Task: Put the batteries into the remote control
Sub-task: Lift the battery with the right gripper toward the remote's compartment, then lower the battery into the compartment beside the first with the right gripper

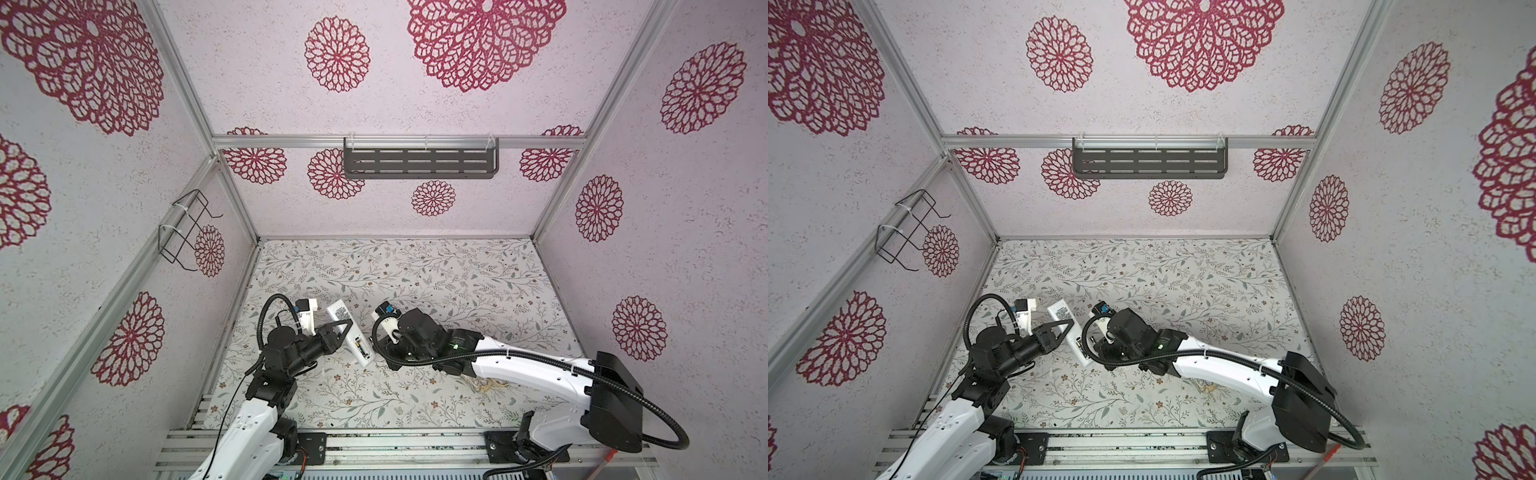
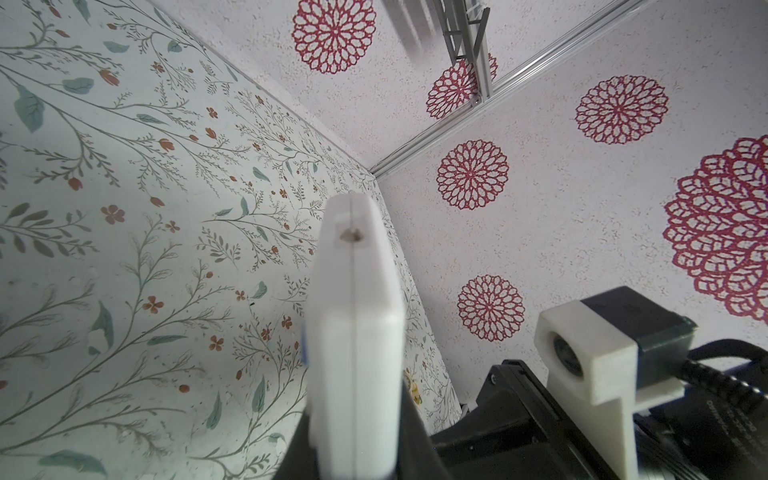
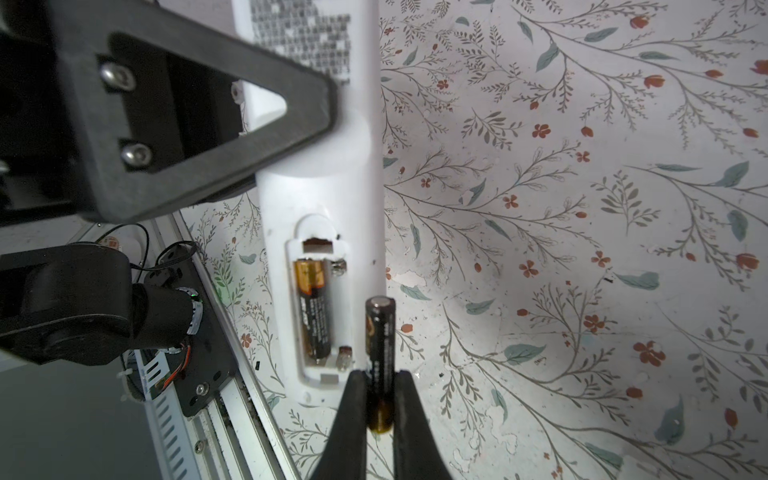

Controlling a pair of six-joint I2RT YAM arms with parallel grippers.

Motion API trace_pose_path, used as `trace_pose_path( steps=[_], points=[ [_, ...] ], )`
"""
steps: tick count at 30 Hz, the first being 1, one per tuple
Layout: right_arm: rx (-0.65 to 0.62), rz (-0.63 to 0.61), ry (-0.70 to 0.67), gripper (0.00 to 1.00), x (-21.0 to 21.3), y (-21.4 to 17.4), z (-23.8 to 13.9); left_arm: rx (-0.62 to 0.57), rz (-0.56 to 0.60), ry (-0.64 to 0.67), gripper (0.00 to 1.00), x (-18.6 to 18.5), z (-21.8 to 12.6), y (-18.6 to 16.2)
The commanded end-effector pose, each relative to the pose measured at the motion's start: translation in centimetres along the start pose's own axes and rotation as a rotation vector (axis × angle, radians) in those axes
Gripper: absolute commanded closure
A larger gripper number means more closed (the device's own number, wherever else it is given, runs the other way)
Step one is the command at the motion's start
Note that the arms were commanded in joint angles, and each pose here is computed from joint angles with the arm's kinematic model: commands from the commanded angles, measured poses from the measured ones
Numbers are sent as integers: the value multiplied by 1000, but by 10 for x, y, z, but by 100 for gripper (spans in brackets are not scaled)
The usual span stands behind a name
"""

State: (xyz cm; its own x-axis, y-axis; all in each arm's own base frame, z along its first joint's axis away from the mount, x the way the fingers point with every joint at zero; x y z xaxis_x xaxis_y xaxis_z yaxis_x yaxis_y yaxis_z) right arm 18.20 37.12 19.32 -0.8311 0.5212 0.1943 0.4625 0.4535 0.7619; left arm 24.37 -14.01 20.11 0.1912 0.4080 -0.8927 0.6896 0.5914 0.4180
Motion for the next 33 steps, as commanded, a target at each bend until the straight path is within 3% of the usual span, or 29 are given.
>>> trace_pose_path(
  steps=[1, 33],
  points=[
    [-51, 11, 25, 100, 8, 19, -3, -30, 18, -23, 100, -2, 0, 5],
    [48, 27, 79, 100, 21, 1, 26, -37, 24, 1, 100, 7, 2, 4]
  ],
)
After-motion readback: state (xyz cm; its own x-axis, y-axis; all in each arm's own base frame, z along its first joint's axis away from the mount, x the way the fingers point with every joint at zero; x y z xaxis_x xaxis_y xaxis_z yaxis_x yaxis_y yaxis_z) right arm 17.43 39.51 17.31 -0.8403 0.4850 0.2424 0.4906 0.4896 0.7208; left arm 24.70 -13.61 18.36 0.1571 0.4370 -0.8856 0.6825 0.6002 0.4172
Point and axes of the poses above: each gripper's point midway between its finger pads, its own z axis out along the fingers, its own x axis along the line the jaws close on, y = z × x, the point moved 2 cm from there along -z, back along the fingers, and after that the axes turned 10 degrees about -z, right-handed, at the moved point
